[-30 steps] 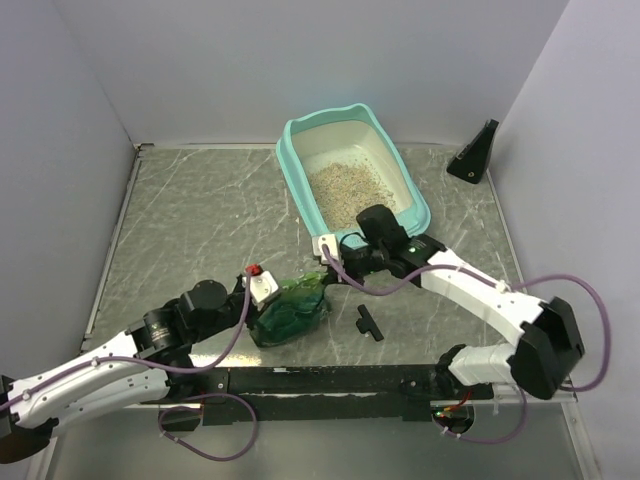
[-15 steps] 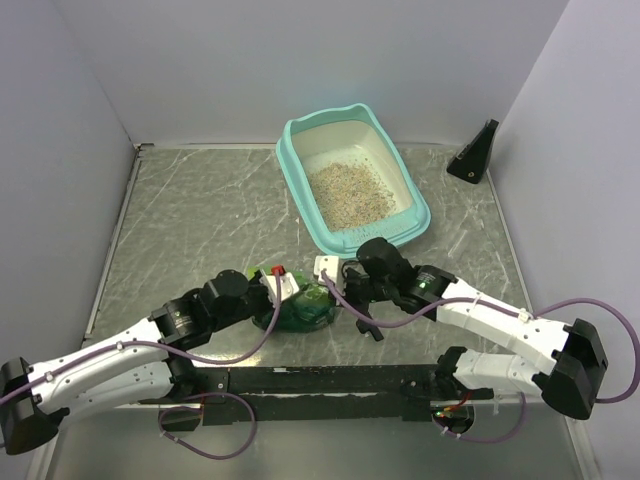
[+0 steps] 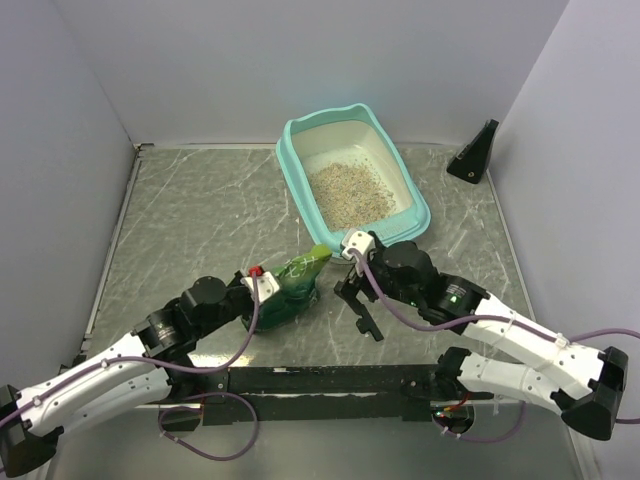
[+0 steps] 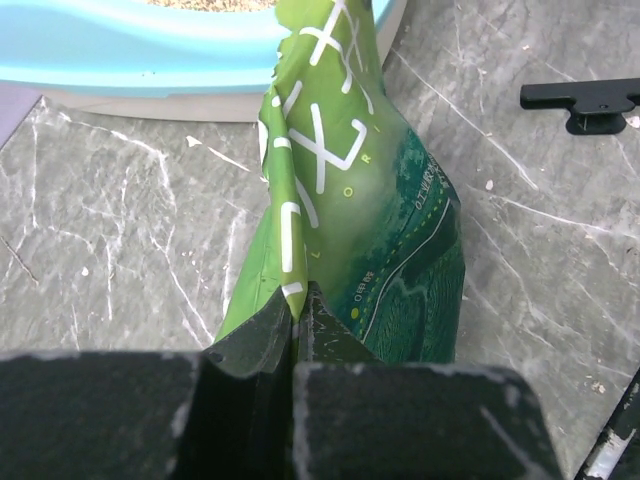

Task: Fill the litter box with clean litter

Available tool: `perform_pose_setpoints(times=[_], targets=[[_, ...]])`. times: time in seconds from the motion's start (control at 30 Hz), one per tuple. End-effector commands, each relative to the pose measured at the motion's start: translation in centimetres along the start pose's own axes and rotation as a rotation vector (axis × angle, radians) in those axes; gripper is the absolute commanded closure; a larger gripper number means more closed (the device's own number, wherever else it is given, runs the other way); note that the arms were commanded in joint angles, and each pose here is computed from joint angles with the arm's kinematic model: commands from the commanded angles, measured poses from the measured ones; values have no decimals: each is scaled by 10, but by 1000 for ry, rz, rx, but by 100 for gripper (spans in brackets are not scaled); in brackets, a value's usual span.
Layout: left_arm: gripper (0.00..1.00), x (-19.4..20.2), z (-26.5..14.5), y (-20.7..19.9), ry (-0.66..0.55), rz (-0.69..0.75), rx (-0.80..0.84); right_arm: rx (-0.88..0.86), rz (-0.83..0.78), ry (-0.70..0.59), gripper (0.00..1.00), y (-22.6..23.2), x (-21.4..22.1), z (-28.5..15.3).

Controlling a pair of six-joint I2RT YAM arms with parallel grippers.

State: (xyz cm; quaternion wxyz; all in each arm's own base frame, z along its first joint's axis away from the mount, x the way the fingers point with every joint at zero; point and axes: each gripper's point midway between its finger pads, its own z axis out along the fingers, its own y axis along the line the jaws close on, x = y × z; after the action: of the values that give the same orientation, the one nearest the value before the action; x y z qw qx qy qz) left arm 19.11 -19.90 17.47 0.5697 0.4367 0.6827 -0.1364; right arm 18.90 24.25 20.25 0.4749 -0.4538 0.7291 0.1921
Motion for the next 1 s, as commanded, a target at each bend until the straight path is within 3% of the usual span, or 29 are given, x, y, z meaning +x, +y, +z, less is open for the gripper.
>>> perform_pose_setpoints(times=[0.0,0.17,0.3,0.5,0.57,0.7,0.87,0.97], targets=[[98,-21,-4,16,-87,15,-67,93,121,100,0,-11,14,-1],[77,-23,-6,16,-92,5,-68,-29,169,223,0,13,26,-2],[66,-28,-12,21,-113,-10,-93,74,240,392,0,11,54,-8],[57,-41,-20,28,-165,-37,-120,232,284,572,0,19,98,-1],[56,-45,-22,28,-177,-46,-120,302,317,584,0,20,105,1],[56,-51,-27,29,-203,-50,-118,617,417,446,0,-15,88,-8],[55,-59,-33,35,-232,-67,-144,534,419,400,0,-7,82,0],[52,-63,-38,47,-239,-121,-207,443,428,439,0,10,96,3]])
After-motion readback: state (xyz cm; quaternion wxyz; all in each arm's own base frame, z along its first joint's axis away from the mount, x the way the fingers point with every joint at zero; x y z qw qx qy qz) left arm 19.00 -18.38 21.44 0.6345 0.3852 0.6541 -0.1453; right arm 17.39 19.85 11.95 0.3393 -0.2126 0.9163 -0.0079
